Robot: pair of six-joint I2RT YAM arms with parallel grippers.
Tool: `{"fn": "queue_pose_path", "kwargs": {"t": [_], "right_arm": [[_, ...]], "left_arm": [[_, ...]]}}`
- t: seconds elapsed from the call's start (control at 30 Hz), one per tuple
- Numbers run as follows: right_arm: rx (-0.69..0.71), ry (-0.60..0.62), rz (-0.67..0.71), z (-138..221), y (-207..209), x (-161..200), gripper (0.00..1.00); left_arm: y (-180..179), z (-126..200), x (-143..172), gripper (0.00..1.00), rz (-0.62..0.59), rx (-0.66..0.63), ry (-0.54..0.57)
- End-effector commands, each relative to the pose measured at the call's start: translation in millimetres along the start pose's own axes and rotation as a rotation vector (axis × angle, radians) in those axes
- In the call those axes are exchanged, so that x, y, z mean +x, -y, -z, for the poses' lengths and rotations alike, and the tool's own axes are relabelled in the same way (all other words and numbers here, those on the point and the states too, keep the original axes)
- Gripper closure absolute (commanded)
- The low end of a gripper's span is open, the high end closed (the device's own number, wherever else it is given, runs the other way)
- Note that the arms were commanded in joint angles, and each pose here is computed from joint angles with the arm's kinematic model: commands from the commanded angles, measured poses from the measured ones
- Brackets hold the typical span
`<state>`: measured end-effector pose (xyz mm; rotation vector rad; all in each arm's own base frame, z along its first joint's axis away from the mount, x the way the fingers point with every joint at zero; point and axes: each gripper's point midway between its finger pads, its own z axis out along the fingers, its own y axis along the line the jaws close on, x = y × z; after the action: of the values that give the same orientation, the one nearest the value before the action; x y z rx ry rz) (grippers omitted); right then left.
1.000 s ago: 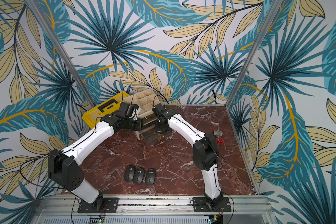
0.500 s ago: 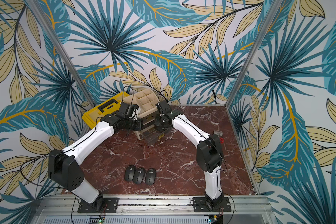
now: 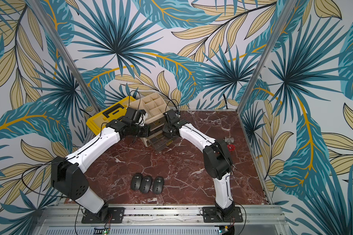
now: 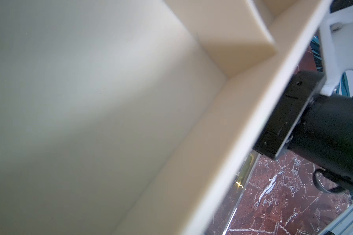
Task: Take the mice out of the drawer
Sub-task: Adjust the mouse in the drawer.
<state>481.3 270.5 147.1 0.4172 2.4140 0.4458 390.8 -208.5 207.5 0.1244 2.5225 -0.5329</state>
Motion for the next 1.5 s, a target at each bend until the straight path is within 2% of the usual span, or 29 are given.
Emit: {"fn": "queue_pose_path", "kwargs": {"t": [0.0,0.2,0.5,0.93,1.23,1.33,1.47], "right_arm": [[0.011,0.041,-0.03,-10.5,2.6,-0.4,1.0],[0.021,0.052,-0.037,-17.5,3.7,0.4,1.0],[0.086,0.0,0.047,-29.6,13.2,20.0,1.0],[-0.099,-0.23,0.221,-25.2,-7.2,67.3,1.0],[-0.118,-0.35,0.328,-6.3,2.3,89.7,1.0],[-0.133,-0.37,0.341,-2.3,4.5,92.1,1.0],[-0.226,-0.418,0.326,4.2,-5.1,94.7,1.0]], "left_arm": [[-0.2,1.7,-5.0,1.0,0.008,0.003,0.009],[-0.2,-0.1,-4.4,1.0,0.009,0.005,0.006],[-0.2,-0.2,-3.9,1.0,0.008,0.005,0.005],[1.4,-0.1,-6.1,1.0,0.011,0.009,0.005],[-0.4,-2.5,-8.5,1.0,0.008,-0.005,0.0],[-0.2,-4.5,-9.0,1.0,0.009,-0.005,-0.002],[-0.2,-7.1,-8.2,1.0,0.007,-0.004,-0.012]]}}
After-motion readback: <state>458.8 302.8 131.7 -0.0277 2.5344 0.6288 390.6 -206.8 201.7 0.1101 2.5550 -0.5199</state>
